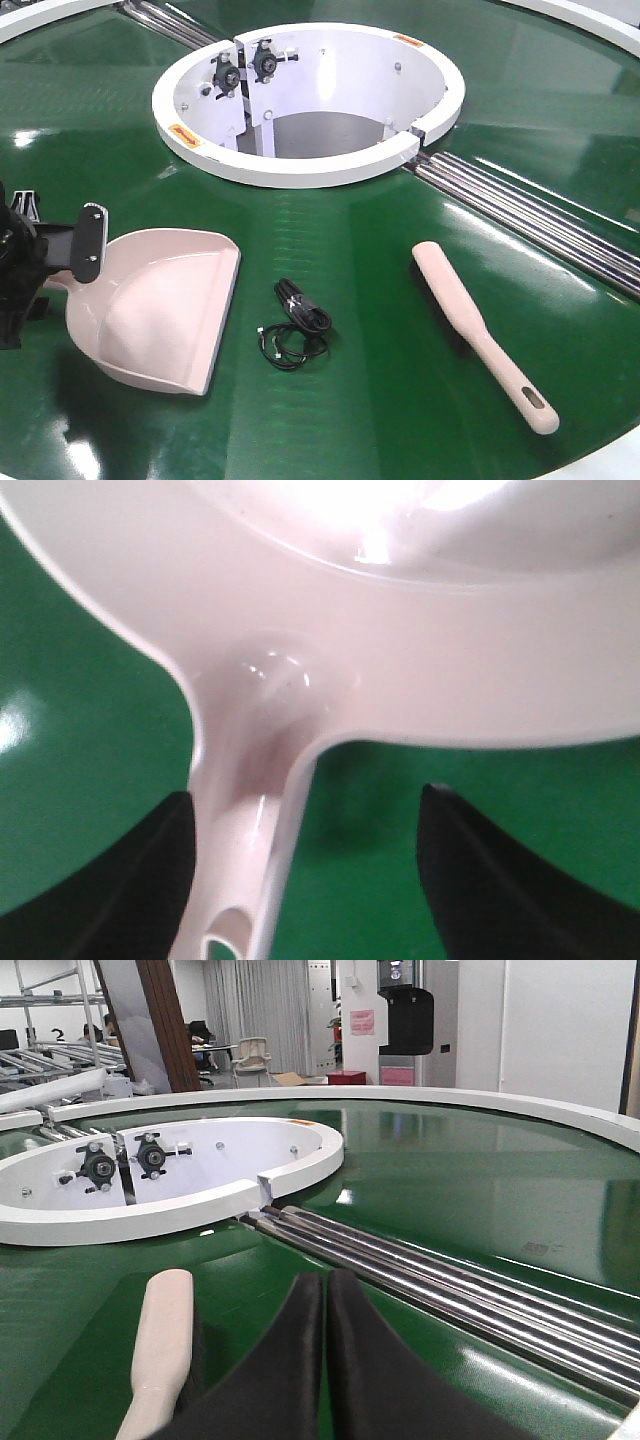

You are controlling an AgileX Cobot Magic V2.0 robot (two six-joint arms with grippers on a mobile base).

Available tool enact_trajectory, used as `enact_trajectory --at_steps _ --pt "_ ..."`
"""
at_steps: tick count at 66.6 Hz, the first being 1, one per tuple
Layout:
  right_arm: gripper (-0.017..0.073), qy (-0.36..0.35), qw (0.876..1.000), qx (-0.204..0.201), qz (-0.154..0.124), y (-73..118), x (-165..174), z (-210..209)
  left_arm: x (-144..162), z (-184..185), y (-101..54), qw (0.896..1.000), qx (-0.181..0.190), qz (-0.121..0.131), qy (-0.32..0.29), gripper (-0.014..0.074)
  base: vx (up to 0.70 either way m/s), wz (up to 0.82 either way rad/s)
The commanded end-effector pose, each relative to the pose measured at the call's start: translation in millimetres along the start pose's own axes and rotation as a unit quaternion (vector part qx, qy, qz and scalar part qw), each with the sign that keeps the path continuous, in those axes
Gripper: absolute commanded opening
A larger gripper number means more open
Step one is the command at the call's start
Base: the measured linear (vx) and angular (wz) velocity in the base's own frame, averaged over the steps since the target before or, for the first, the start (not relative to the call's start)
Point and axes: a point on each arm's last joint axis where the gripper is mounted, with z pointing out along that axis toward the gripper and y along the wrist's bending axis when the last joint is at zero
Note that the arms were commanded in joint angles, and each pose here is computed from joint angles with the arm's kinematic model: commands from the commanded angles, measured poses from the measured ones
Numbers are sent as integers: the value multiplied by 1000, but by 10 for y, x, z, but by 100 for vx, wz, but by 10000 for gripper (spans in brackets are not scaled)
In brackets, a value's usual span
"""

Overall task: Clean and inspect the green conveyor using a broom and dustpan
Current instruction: 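Lower the left gripper onto the pink dustpan handle and grasp it, then lift and tilt the dustpan with the left gripper, edge toward the cable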

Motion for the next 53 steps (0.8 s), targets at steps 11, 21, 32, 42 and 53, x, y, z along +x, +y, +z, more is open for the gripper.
enact_trajectory --at_steps 11,21,32,42,53 --pt "-10 -36 999 -2 -6 4 -28 -11 -11 -167 246 998 -64 4 -10 444 0 0" --pt "-10 -35 999 -2 -6 4 -26 -11 -28 -83 280 999 -51 5 -5 444 0 0" --pt "-10 -35 999 -2 -6 4 -26 -11 -48 66 256 999 -27 23 0 442 0 0" --pt "-10 -35 999 -2 -6 4 -26 -11 -54 107 252 999 -23 34 1 398 0 0" --pt "-10 -35 999 -2 -6 4 -26 -11 -53 103 255 999 -25 36 2 198 0 0"
